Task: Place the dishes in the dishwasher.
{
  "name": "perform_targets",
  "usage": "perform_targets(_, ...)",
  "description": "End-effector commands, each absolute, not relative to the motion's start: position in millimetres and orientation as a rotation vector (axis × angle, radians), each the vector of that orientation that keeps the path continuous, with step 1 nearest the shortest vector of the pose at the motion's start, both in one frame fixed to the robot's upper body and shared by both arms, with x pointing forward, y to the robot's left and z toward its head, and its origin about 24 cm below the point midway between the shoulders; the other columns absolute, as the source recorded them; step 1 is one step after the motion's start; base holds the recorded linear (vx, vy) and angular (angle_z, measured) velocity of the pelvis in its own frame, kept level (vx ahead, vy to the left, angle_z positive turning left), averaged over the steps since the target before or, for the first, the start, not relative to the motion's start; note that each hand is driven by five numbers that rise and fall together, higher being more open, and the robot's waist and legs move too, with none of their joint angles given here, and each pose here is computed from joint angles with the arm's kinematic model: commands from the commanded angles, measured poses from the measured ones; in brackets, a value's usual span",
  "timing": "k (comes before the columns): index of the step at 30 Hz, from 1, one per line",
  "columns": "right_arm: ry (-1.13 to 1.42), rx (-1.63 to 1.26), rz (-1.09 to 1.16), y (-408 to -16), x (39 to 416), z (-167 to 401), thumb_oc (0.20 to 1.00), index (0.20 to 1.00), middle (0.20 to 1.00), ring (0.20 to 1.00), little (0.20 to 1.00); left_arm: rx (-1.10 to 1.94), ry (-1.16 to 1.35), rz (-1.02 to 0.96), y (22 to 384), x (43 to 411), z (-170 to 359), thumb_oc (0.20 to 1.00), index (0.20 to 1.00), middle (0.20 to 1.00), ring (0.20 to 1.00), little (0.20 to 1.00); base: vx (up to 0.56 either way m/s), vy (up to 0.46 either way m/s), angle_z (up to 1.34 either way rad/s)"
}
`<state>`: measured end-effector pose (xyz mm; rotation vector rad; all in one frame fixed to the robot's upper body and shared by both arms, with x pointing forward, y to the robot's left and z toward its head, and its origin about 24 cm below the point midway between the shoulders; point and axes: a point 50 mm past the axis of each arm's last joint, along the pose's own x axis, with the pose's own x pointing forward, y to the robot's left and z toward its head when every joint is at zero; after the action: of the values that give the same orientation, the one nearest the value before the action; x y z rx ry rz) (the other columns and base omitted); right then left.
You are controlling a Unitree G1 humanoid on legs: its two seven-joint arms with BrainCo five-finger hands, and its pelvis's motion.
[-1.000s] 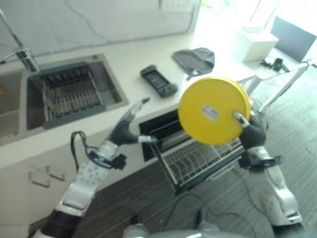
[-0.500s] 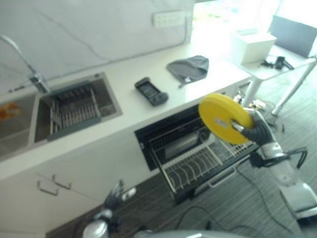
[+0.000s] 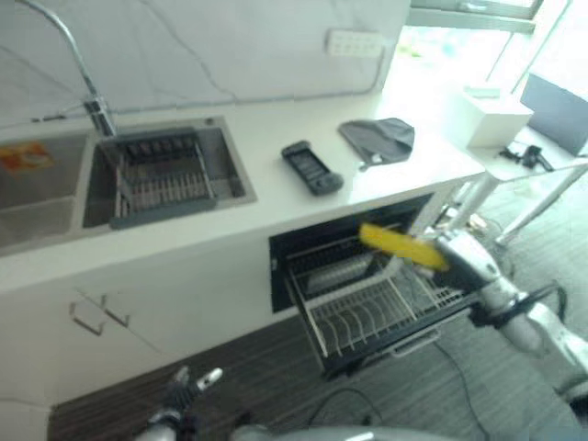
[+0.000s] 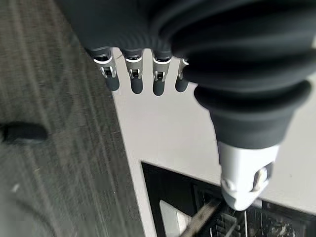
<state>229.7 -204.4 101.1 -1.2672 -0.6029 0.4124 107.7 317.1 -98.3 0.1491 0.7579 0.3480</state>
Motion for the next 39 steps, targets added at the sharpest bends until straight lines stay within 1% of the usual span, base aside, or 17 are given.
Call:
perform_targets(1, -0.843, -1.286, 0.265, -206.8, 243.3, 169.1, 0.200, 0.200, 0.200, 0.200, 0.200, 0.065, 0.693, 0.371, 297.9, 125.1, -100.7, 1.000, 1.000, 1.000, 1.000, 1.000, 0.10, -0.248, 0.22)
perform_targets(4, -0.794, -1.328, 0.315, -209.8, 241.8, 170.6, 0.200, 0.200, 0.200, 0.200, 0.200, 0.116, 0.740, 0.348, 295.4, 109.4, -107.6, 1.000, 1.000, 1.000, 1.000, 1.000, 0.08, -0.088, 0.07)
perform_targets(6, -0.753, -1.353, 0.351, -213.1, 238.4, 164.8, 0.200, 0.200, 0.200, 0.200, 0.200, 0.139, 0.800, 0.384, 296.3, 94.9, -113.9, 1.000, 1.000, 1.000, 1.000, 1.000, 0.07, -0.041, 0.05)
perform_targets(11, -0.677, -1.401, 0.363, -220.3, 243.7, 149.9, 0.200, 0.200, 0.200, 0.200, 0.200, 0.234, 0.869, 0.338, 295.5, 77.1, -121.0, 1.000, 1.000, 1.000, 1.000, 1.000, 0.06, -0.009, 0.09)
perform_targets(13, -0.636, -1.430, 0.388, -221.3, 247.3, 138.1, 0.200, 0.200, 0.200, 0.200, 0.200, 0.309, 0.878, 0.369, 303.9, 72.5, -118.7, 1.000, 1.000, 1.000, 1.000, 1.000, 0.10, 0.012, 0.06)
perform_targets(17, -0.588, -1.461, 0.367, -224.3, 257.9, 123.1, 0.200, 0.200, 0.200, 0.200, 0.200, 0.391, 0.821, 0.363, 314.9, 82.5, -107.4, 1.000, 1.000, 1.000, 1.000, 1.000, 0.07, -0.004, 0.06)
perform_targets(21, -0.588, -1.471, 0.296, -226.7, 268.3, 107.1, 0.200, 0.200, 0.200, 0.200, 0.200, 0.360, 0.764, 0.385, 325.6, 94.9, -95.6, 1.000, 1.000, 1.000, 1.000, 1.000, 0.02, -0.096, 0.13)
perform_targets(22, -0.605, -1.499, 0.252, -226.0, 280.1, 102.4, 0.200, 0.200, 0.200, 0.200, 0.200, 0.376, 0.703, 0.352, 327.0, 114.2, -87.1, 1.000, 1.000, 1.000, 1.000, 1.000, -0.25, -0.177, 0.20)
perform_targets(24, -0.602, -1.513, 0.202, -225.1, 293.2, 104.3, 0.200, 0.200, 0.200, 0.200, 0.200, 0.402, 0.656, 0.324, 326.4, 130.8, -80.3, 1.000, 1.000, 1.000, 1.000, 1.000, -0.32, -0.162, 0.12)
perform_targets(27, -0.630, -1.581, 0.106, -226.3, 319.9, 129.2, 0.200, 0.200, 0.200, 0.200, 0.200, 0.390, 0.556, 0.354, 329.4, 161.0, -63.7, 1.000, 1.000, 1.000, 1.000, 1.000, -0.45, -0.079, 0.20)
perform_targets(28, -0.632, -1.617, 0.060, -228.1, 334.3, 146.6, 0.200, 0.200, 0.200, 0.200, 0.200, 0.371, 0.523, 0.354, 326.7, 170.2, -59.7, 1.000, 1.000, 1.000, 1.000, 1.000, -0.33, 0.005, 0.00)
perform_targets(30, -0.628, -1.621, 0.056, -228.5, 336.0, 148.7, 0.200, 0.200, 0.200, 0.200, 0.200, 0.369, 0.523, 0.353, 325.9, 170.7, -60.0, 1.000, 1.000, 1.000, 1.000, 1.000, -0.19, 0.003, 0.04)
perform_targets(32, -0.630, -1.651, -0.008, -234.8, 351.3, 175.7, 0.200, 0.200, 0.200, 0.200, 0.200, 0.351, 0.515, 0.316, 322.4, 173.8, -59.0, 1.000, 1.000, 1.000, 1.000, 1.000, -0.23, 0.027, 0.08)
perform_targets(36, -0.640, -1.730, -0.099, -245.1, 358.5, 186.7, 0.200, 0.200, 0.200, 0.200, 0.200, 0.329, 0.543, 0.240, 313.4, 172.9, -65.5, 1.000, 1.000, 1.000, 1.000, 1.000, -0.08, 0.064, 0.05)
perform_targets(39, -0.643, -1.801, -0.152, -250.9, 363.0, 191.3, 0.200, 0.200, 0.200, 0.200, 0.200, 0.306, 0.538, 0.233, 309.5, 172.7, -66.3, 1.000, 1.000, 1.000, 1.000, 1.000, -0.02, 0.045, 0.02)
